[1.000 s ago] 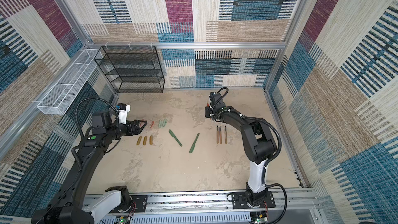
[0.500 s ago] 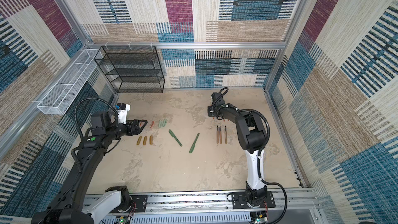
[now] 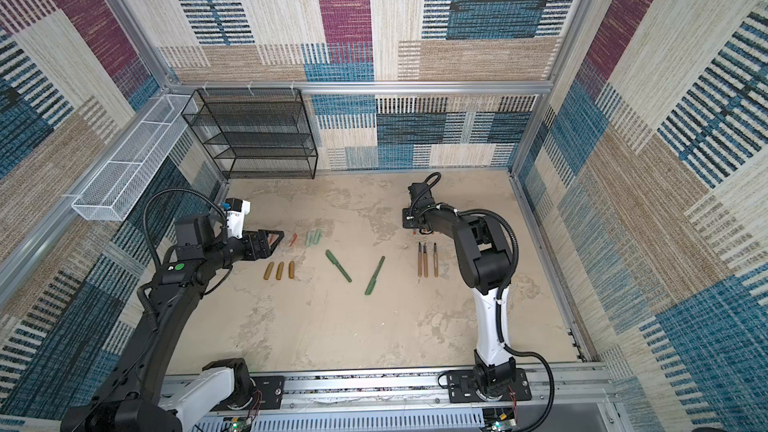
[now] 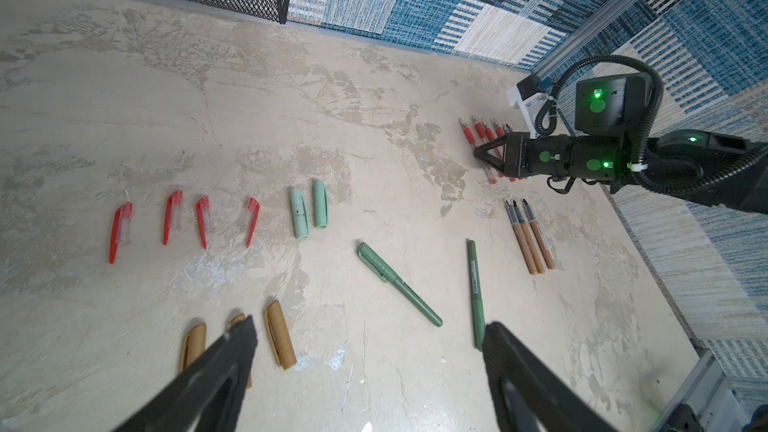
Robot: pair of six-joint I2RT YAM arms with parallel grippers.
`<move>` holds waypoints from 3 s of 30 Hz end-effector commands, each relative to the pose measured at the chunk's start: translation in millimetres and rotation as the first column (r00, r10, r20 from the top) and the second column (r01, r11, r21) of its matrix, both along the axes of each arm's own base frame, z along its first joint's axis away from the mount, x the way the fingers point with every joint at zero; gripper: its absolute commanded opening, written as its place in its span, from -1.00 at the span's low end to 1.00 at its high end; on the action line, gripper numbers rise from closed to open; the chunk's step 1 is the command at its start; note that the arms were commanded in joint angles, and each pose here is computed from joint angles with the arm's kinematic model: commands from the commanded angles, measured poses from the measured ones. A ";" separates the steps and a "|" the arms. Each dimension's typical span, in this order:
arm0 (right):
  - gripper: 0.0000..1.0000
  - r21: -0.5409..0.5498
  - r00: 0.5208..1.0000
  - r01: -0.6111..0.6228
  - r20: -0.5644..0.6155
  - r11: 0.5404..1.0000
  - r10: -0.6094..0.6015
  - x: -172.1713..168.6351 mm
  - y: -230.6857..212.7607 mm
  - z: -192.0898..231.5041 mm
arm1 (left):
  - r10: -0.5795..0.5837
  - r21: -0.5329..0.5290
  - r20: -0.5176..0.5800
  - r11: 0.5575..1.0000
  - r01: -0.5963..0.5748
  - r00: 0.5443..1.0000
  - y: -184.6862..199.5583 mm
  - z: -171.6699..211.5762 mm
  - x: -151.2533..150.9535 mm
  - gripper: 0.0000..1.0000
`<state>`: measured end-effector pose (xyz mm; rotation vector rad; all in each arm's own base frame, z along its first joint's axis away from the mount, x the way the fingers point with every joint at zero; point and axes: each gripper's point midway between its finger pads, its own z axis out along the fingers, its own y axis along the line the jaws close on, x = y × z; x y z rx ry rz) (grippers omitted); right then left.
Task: Open the pen caps
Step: 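Move the right gripper to a loose green pen and grasp it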
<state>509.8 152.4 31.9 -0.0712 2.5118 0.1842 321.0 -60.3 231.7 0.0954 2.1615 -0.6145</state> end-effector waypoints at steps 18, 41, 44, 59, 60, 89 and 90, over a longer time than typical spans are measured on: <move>-0.26 0.193 0.968 -0.249 0.025 0.949 0.248 -61.1 90.0 69.9 | 0.000 -0.013 0.019 1.000 0.001 1.000 0.3 6.3 3.1 0.78; -0.19 0.237 0.899 -0.330 -0.215 0.914 0.381 -168.6 123.6 -6.2 | 0.007 -0.016 0.028 1.000 -0.007 1.000 2.0 4.5 4.2 0.78; -0.19 0.229 0.898 -0.314 -0.244 0.921 0.367 -181.7 114.5 -11.0 | 0.008 -0.015 0.021 1.000 -0.007 1.000 2.4 3.2 4.1 0.78; -0.20 0.203 0.879 -0.300 -0.321 0.932 0.353 -259.4 88.4 -18.5 | 0.008 -0.015 0.016 1.000 -0.008 1.000 2.7 4.7 4.7 0.78; -0.19 0.190 0.877 -0.305 -0.325 0.933 0.354 -262.5 88.7 -18.8 | 0.009 -0.016 0.012 1.000 -0.009 1.000 3.0 4.3 5.0 0.78; -0.92 -0.036 0.937 -0.267 -0.242 0.963 0.251 -250.9 103.8 2.1 | -0.109 -0.143 0.043 0.983 0.114 0.993 -22.6 20.7 -0.9 0.73; -0.93 -0.001 0.944 -0.256 -0.214 0.967 0.250 -249.0 107.8 10.4 | -0.125 -0.166 0.051 0.977 0.131 0.991 -26.5 24.4 -1.8 0.72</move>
